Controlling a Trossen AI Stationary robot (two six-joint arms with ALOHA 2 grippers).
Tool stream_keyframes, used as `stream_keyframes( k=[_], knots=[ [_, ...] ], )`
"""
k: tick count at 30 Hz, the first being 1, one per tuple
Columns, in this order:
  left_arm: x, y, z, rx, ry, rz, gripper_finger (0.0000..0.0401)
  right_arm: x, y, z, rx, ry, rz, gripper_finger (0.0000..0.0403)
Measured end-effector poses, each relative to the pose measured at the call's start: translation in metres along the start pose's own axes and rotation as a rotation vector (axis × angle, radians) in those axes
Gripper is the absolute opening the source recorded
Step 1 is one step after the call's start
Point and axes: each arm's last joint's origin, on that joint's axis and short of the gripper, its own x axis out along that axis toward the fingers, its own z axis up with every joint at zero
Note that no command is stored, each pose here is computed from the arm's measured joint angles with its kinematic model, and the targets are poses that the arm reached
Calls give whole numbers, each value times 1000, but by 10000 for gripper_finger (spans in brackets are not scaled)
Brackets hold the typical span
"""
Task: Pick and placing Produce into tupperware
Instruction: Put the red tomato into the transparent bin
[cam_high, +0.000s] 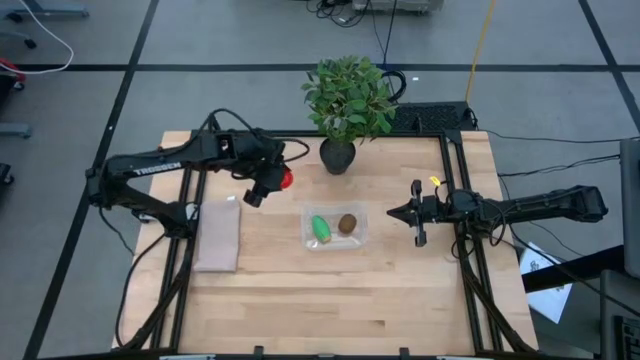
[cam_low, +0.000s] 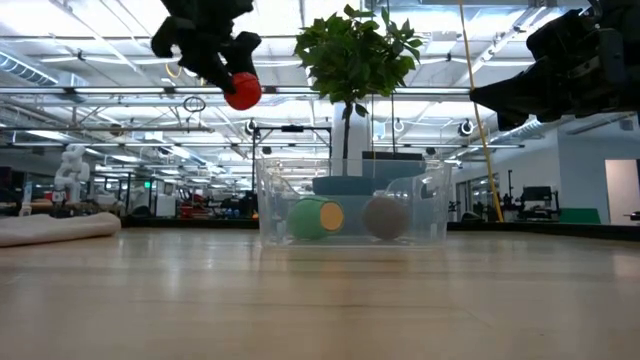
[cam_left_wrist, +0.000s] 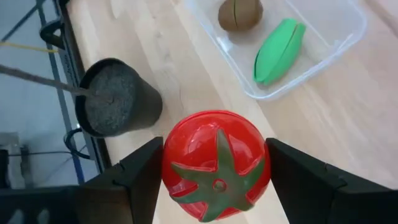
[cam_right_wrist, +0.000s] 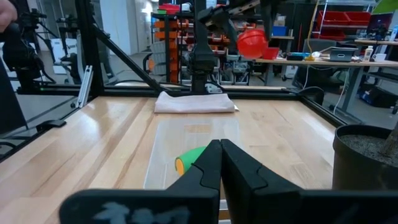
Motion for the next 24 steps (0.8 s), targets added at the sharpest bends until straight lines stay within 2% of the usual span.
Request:
stream_keyframes(
  k=[7, 20, 24],
  knots=[
    [-19, -12, -7, -91, 24, -65, 255, 0, 0, 0, 0, 4, 0, 0],
    [-74, -22, -14, -189, -178, -13, 255, 0, 0, 0, 7, 1, 0, 0],
    [-89, -29, -19, -228, -225, -50, 255, 0, 0, 0, 6, 1, 0, 0]
  ],
)
